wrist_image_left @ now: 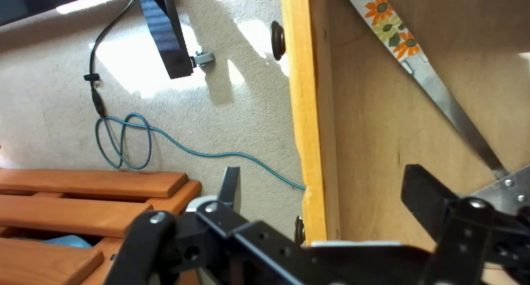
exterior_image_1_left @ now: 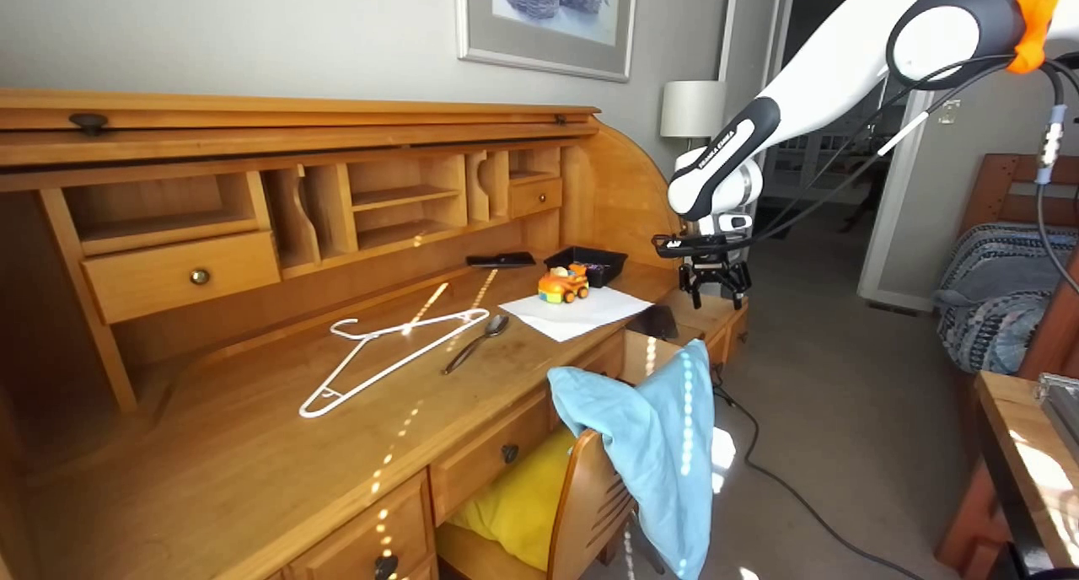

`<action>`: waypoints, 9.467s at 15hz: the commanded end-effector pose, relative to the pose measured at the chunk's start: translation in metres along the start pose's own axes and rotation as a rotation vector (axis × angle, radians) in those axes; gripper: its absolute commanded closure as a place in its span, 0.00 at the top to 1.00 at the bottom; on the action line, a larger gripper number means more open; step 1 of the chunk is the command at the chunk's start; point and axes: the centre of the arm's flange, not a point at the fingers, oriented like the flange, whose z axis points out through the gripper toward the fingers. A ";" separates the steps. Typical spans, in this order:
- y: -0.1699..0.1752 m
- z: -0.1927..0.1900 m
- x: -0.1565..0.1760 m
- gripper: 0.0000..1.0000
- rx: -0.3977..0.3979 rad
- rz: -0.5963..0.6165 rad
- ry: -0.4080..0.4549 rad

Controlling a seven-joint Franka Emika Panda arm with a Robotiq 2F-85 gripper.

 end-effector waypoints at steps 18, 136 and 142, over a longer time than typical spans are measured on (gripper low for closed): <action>0.038 0.080 0.000 0.10 0.280 -0.311 0.078; 0.105 0.116 0.055 0.00 0.469 -1.683 0.141; 0.094 0.123 0.050 0.00 0.592 -1.700 0.318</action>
